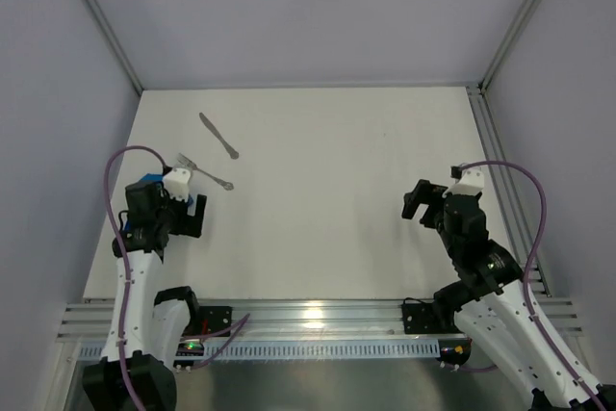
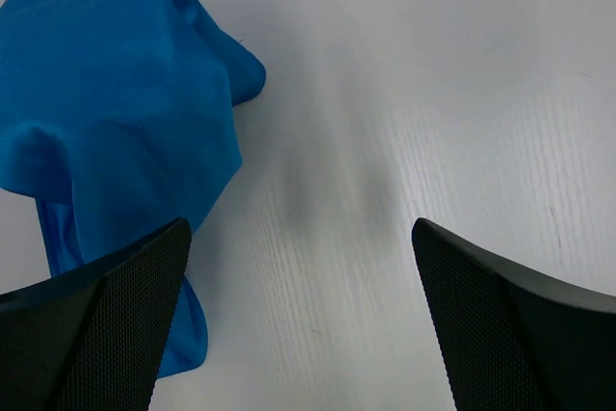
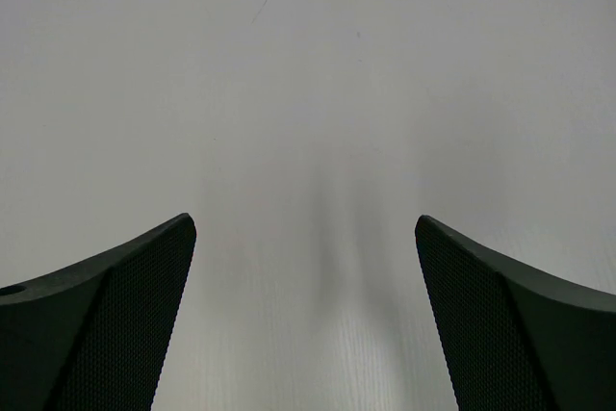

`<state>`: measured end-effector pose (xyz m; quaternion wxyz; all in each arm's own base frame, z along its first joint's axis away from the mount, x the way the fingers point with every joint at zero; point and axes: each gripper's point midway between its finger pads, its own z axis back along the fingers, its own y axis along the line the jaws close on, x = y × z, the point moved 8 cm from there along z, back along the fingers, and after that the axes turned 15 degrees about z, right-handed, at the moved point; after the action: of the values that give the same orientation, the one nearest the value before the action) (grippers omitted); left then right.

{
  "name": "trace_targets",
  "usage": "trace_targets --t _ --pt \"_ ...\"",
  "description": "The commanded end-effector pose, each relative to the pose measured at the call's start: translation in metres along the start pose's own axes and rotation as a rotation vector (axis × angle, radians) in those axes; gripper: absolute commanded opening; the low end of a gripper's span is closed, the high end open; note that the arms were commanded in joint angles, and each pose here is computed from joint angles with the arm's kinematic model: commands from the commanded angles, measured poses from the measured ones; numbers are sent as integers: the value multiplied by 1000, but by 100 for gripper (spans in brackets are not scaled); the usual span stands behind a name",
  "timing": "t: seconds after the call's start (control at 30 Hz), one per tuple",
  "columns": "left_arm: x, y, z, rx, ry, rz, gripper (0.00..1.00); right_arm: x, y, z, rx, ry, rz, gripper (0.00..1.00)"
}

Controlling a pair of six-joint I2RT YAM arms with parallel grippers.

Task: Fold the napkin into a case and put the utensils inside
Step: Pick up the crumpled napkin from the corner of the board.

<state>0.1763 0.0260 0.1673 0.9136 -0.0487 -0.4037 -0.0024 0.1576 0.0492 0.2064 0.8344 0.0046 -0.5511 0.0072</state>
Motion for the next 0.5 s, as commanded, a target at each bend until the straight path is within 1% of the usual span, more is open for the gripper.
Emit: trace_targets --t 0.0,0.03,0.07,0.1,0.17,0.2,0.27,0.33,0.4,0.43,0.47 --pt "8 7 3 84 -6 5 99 35 6 0 25 -108 -23 99" --pt "6 8 6 90 27 4 99 39 7 -1 30 -119 -27 99" --pt "6 10 9 77 64 -71 99 43 9 -1 38 -122 -29 99" --pt "4 15 9 98 134 -115 99 46 10 -2 46 -130 -36 99" --pt "11 23 10 170 199 -110 99 51 14 -4 68 -140 -42 99" --pt "8 33 0 227 316 -97 99 52 15 -5 75 -142 -51 99" --pt "16 38 -8 240 424 -89 99 53 19 -9 92 -138 -54 99" --pt "10 44 -30 215 545 -80 99 53 21 -11 100 -131 -54 99" --pt "10 47 -47 204 547 -77 99 52 22 -13 102 -116 -48 100" --pt "6 49 -57 200 566 -76 99 51 22 -13 101 -107 -47 100" --pt "8 52 -66 202 541 -82 99 51 22 -13 99 -105 -47 99"
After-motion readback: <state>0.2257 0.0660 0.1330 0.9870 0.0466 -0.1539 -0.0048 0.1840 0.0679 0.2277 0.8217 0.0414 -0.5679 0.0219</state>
